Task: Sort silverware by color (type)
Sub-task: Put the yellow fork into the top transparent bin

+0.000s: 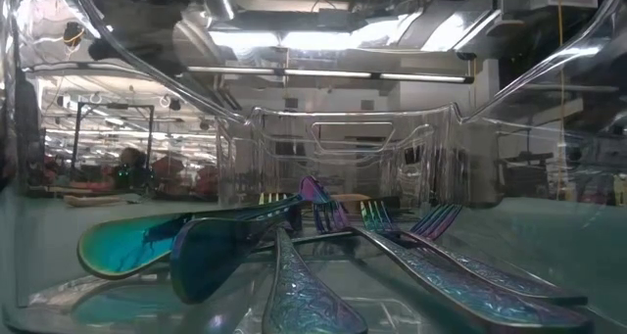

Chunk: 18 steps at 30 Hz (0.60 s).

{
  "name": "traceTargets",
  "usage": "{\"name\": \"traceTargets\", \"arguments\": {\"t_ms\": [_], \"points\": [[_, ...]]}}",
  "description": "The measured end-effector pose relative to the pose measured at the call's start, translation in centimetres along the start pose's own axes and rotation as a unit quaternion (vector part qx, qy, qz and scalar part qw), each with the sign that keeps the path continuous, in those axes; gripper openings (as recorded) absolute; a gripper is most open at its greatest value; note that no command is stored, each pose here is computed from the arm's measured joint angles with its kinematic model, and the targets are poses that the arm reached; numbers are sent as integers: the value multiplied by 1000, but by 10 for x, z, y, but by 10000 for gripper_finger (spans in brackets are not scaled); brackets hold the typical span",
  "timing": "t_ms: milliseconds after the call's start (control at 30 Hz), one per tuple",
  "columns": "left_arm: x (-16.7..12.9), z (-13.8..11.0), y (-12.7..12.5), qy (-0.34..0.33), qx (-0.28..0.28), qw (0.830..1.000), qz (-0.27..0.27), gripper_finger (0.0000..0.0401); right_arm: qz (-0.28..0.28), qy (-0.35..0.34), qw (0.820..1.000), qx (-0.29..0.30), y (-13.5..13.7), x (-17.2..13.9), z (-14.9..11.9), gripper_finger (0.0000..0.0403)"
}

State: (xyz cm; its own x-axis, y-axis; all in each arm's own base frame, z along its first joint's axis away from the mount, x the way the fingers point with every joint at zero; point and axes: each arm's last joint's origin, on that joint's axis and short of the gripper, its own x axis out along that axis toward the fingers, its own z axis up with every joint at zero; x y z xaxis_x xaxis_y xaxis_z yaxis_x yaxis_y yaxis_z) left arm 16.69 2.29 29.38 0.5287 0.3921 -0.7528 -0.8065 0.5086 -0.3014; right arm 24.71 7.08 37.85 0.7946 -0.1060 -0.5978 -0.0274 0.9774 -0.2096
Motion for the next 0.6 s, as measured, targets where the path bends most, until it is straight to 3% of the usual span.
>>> {"name": "traceTargets", "arguments": {"t_ms": [133,467,600], "points": [[3,8,14,5,21,999,40,64,0,6,1000,-2,2,5,0,122],[10,28,39,22,105,991,75,64,0,4,1000,-1,2,6,1,122],[17,36,53,46,103,990,89,64,0,3,1000,-1,2,6,1,122]]}}
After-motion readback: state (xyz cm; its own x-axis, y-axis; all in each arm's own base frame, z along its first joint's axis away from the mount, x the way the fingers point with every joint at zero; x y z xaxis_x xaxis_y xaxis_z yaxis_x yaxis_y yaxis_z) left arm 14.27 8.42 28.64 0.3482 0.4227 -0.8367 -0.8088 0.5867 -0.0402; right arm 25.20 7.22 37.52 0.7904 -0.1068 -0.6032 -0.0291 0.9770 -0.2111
